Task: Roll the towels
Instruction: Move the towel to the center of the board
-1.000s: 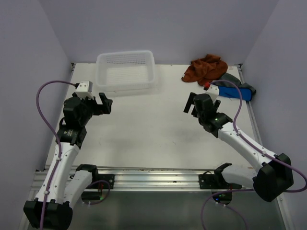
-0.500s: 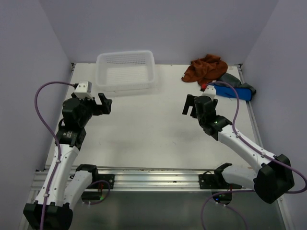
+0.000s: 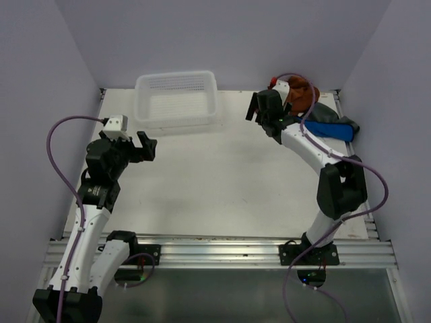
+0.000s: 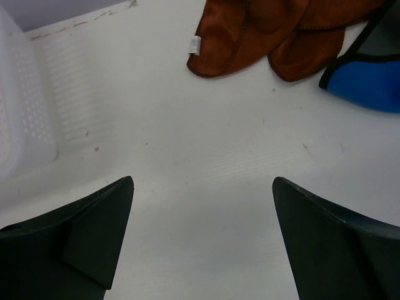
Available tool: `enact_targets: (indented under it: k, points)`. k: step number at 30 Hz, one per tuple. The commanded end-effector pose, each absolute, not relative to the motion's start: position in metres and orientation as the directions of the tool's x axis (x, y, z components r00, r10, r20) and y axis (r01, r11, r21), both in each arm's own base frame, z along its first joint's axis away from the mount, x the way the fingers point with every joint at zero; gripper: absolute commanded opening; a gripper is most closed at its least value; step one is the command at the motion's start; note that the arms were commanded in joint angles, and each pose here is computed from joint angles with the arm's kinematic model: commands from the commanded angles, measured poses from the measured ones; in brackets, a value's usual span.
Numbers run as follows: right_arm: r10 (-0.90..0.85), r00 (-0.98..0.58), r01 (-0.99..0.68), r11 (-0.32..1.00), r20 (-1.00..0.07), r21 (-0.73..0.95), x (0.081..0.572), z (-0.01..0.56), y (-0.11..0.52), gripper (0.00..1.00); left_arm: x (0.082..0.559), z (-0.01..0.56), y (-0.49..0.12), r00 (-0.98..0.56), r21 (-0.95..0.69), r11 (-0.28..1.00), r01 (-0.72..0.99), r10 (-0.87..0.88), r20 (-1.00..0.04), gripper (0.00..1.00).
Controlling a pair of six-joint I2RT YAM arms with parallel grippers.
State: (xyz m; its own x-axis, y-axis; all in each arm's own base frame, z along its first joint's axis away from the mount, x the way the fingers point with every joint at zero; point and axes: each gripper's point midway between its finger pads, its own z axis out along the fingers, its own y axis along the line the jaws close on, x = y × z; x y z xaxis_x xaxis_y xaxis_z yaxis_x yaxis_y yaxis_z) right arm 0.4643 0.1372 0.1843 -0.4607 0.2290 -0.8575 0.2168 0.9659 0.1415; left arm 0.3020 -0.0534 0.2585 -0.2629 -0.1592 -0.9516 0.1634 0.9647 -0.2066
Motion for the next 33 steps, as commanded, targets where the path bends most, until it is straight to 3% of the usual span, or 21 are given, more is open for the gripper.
enact_targets:
  k: [1,5,10,15,27,30,31,33]
  points:
    - [0.332,-0.471,0.389,0.910,-0.817,0.145,0.491,0.173,0.095,0.95,0.300,0.260,-0.058,-0.255,-0.208,0.959,0.191,-0.156,-0.954,1.00]
    - [0.380,-0.480,0.479,0.869,-0.791,0.126,0.516,0.150,0.065,0.84,0.298,0.261,-0.068,-0.258,-0.210,0.951,0.228,-0.149,-0.955,1.00]
    - [0.380,-0.502,0.604,0.797,-0.777,-0.001,0.515,0.119,0.016,0.82,0.297,0.257,-0.079,-0.272,-0.203,0.944,0.260,-0.131,-0.953,1.00]
    - [0.479,-0.522,0.672,0.740,-0.706,0.005,0.512,0.082,-0.025,0.77,0.296,0.254,-0.089,-0.290,-0.206,0.935,0.290,-0.119,-0.950,1.00]
    - [0.487,-0.517,0.645,0.763,-0.704,0.054,0.545,0.053,-0.047,0.74,0.298,0.241,-0.101,-0.340,-0.225,0.917,0.331,-0.106,-0.935,1.00]
    - [0.482,-0.527,0.630,0.775,-0.700,0.060,0.551,0.051,-0.047,0.55,0.298,0.239,-0.102,-0.346,-0.228,0.915,0.333,-0.107,-0.932,1.00]
    - [0.481,-0.528,0.628,0.776,-0.700,0.059,0.552,0.051,-0.047,0.42,0.299,0.240,-0.102,-0.345,-0.228,0.915,0.333,-0.107,-0.933,1.00]
    - [0.475,-0.538,0.625,0.779,-0.696,0.049,0.549,0.049,-0.048,0.28,0.299,0.239,-0.102,-0.346,-0.228,0.915,0.333,-0.106,-0.932,1.00]
